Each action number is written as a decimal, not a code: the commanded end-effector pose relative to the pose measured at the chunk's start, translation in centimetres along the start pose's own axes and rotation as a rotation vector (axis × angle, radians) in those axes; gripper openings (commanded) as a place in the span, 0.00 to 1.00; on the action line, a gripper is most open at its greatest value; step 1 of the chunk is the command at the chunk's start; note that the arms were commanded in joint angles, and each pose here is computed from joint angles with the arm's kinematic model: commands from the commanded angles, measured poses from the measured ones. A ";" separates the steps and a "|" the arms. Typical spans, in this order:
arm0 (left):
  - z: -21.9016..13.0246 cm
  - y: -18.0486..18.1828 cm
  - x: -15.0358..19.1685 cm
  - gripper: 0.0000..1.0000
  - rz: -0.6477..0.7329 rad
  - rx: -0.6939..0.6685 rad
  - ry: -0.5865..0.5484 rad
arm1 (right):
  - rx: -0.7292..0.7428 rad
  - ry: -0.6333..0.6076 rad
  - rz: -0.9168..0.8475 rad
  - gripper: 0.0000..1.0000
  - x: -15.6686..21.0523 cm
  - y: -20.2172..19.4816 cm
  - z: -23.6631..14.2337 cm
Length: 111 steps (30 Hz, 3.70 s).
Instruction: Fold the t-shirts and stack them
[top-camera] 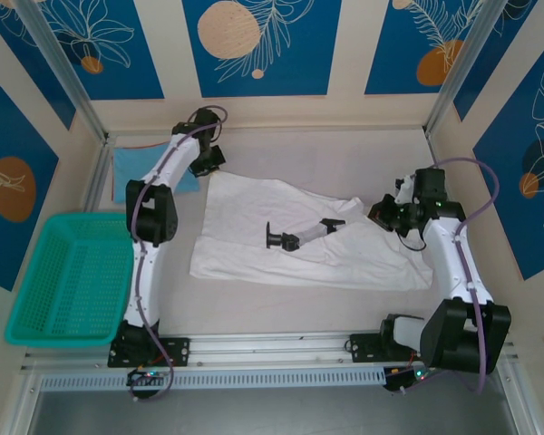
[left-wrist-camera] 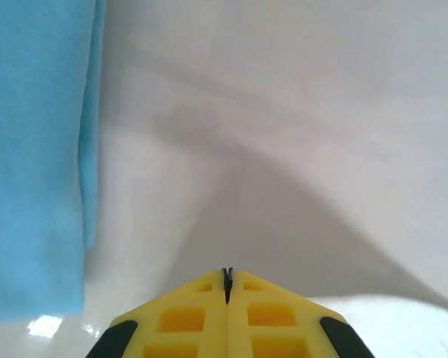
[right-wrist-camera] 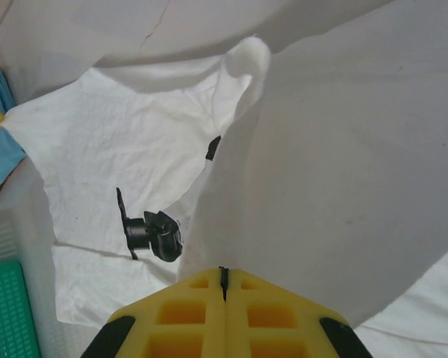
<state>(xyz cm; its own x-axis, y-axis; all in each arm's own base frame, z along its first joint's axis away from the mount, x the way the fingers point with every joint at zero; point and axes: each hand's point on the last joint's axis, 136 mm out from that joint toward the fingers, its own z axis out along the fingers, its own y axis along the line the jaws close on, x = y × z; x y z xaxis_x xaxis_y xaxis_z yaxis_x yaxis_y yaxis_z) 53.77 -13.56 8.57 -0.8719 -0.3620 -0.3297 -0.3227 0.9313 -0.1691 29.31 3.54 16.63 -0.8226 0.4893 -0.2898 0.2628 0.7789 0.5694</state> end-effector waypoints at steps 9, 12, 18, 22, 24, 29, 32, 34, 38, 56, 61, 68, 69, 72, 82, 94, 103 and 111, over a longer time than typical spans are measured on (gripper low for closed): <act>-5.2 2.5 2.8 0.00 0.111 -0.016 -0.088 | 0.104 -0.048 0.197 0.00 1.9 -4.4 -1.2; -5.8 3.1 4.2 0.00 0.117 -0.008 -0.079 | 0.139 -0.050 0.253 0.00 2.2 -5.8 -1.0; -6.9 4.6 6.2 0.00 0.163 -0.030 -0.054 | 0.198 -0.065 0.296 0.00 1.7 -7.3 -1.1; -7.2 5.7 7.6 0.00 0.183 -0.049 -0.036 | 0.203 -0.075 0.323 0.00 1.2 -7.7 -1.3; -7.3 6.2 8.4 0.00 0.192 -0.054 -0.019 | 0.205 -0.077 0.329 0.00 1.1 -7.9 -1.4; -6.9 6.9 10.8 0.00 0.204 -0.059 0.042 | 0.222 -0.100 0.363 0.00 0.5 -8.4 -2.2; -6.6 6.8 12.1 0.00 0.231 -0.069 0.073 | 0.244 -0.102 0.400 0.00 0.4 -9.1 -2.5; -6.4 6.7 12.9 0.00 0.246 -0.072 0.089 | 0.253 -0.120 0.429 0.00 0.4 -9.6 -2.9; -5.8 7.3 14.2 0.00 0.236 -0.085 0.113 | 0.237 -0.165 0.469 0.00 0.3 -10.6 -3.5; -8.9 14.0 13.1 0.49 0.099 -0.425 -0.006 | 0.326 -0.162 0.504 0.42 2.1 -11.7 -4.8; -11.3 12.2 9.7 0.62 0.103 -0.403 -0.108 | 0.430 -0.239 0.562 0.49 1.0 -12.6 -7.1; -8.4 0.5 9.8 0.42 0.352 0.014 0.007 | 0.298 -0.101 0.474 0.36 -1.2 -10.0 -1.5; -7.7 -0.7 10.1 0.38 0.385 0.024 0.032 | 0.318 -0.065 0.469 0.32 -1.2 -10.1 -0.5; -5.3 -3.3 11.3 0.35 0.437 0.069 0.106 | 0.384 -0.014 0.450 0.20 -2.2 -11.2 2.3; 2.2 -0.8 11.2 0.35 0.374 -0.142 0.202 | 0.513 0.043 0.535 0.15 -8.0 -15.9 8.0; 4.4 7.5 9.0 0.32 0.244 -0.483 0.227 | 0.587 0.061 0.640 0.28 -13.7 -20.0 9.8; 2.6 6.0 6.6 0.36 0.207 -0.444 0.179 | 0.444 -0.003 0.580 0.36 -18.1 -17.4 9.8; -2.6 -0.3 5.3 0.56 0.232 -0.174 0.103 | 0.319 0.071 0.348 0.47 -13.6 -9.0 7.9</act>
<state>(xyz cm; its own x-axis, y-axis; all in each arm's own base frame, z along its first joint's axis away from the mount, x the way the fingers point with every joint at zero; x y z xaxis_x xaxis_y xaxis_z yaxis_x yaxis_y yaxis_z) 48.48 -13.58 4.68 -0.9679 -0.1601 -0.1938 -0.1936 0.9665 0.1683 43.73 -11.21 5.80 -0.5888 0.8062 -0.0577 0.7602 0.5766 0.2993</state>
